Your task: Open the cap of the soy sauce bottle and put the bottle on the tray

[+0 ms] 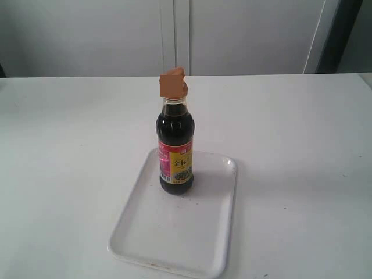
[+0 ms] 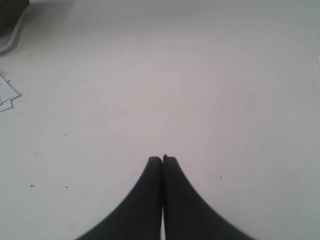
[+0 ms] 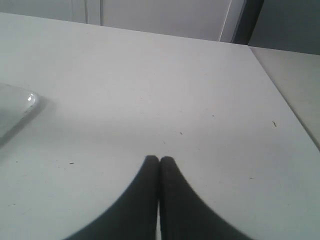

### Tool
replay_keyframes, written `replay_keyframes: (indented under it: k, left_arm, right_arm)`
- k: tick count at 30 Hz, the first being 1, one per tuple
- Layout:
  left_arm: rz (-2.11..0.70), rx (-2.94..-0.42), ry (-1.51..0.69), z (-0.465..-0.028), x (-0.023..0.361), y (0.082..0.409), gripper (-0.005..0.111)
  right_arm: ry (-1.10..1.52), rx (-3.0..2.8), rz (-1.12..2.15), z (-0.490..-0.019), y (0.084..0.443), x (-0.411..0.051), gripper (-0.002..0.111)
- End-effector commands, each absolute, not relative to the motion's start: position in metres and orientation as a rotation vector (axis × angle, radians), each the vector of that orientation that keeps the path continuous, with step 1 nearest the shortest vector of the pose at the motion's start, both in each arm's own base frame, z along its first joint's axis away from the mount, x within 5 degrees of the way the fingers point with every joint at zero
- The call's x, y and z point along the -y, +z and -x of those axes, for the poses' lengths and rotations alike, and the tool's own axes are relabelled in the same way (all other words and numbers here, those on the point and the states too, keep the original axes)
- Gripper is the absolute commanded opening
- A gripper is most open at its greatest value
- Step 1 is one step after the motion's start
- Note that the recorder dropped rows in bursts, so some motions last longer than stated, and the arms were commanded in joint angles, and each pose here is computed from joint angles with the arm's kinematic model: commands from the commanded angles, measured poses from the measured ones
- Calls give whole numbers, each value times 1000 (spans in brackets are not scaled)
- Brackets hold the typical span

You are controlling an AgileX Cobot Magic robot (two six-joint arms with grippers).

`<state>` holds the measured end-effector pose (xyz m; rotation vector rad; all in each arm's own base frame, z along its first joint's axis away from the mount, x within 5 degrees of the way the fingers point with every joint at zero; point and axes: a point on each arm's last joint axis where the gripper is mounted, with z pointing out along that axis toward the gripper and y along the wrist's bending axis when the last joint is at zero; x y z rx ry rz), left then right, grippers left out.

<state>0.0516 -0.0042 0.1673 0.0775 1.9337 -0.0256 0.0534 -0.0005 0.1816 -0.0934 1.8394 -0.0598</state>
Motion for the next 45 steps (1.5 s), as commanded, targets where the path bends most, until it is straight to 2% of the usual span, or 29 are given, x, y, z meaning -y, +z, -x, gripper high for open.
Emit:
replay_keyframes:
  k: [1, 45]
  left_arm:
    - [-70, -1933, -32, -51, 4, 166, 0]
    - [-70, -1933, -32, -51, 4, 166, 0]
  right_arm:
    - [-57, -1834, 95, -53, 181, 0, 0]
    - [-48, -1832, 84, -53, 182, 0, 0]
